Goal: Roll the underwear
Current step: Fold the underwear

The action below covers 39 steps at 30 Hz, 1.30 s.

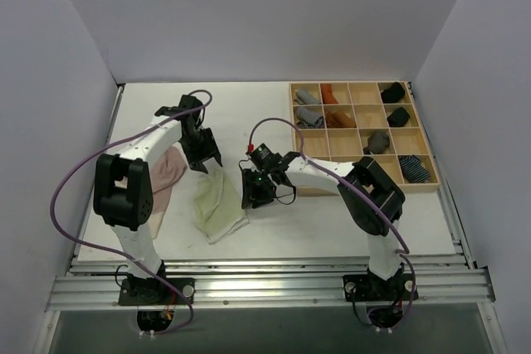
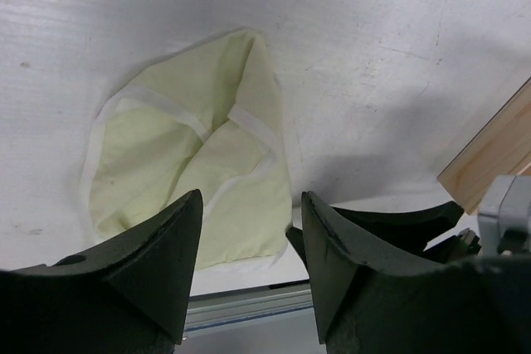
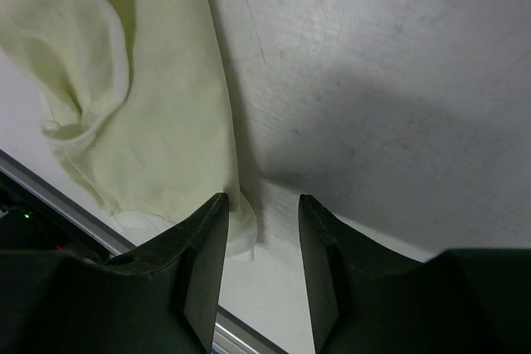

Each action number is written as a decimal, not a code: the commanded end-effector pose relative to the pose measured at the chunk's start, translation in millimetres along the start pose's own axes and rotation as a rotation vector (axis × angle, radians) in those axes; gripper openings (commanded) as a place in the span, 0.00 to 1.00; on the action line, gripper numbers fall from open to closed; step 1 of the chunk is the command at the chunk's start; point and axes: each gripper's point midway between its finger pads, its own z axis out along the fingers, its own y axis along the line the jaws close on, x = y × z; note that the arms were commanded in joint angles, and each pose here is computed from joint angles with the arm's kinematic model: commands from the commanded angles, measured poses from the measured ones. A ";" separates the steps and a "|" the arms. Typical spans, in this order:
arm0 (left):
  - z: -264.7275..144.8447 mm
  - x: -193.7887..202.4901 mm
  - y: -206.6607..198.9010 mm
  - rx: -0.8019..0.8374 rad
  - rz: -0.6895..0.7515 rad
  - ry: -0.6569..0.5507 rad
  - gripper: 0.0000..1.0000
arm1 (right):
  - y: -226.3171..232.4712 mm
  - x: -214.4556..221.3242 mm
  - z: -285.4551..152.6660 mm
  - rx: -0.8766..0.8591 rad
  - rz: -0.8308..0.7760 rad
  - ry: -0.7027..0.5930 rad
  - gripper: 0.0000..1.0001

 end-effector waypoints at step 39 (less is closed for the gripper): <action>21.4 -42.3 28.5 -0.088 0.168 0.000 0.18 | -17.8 32.8 1.3 0.061 -0.039 0.024 0.30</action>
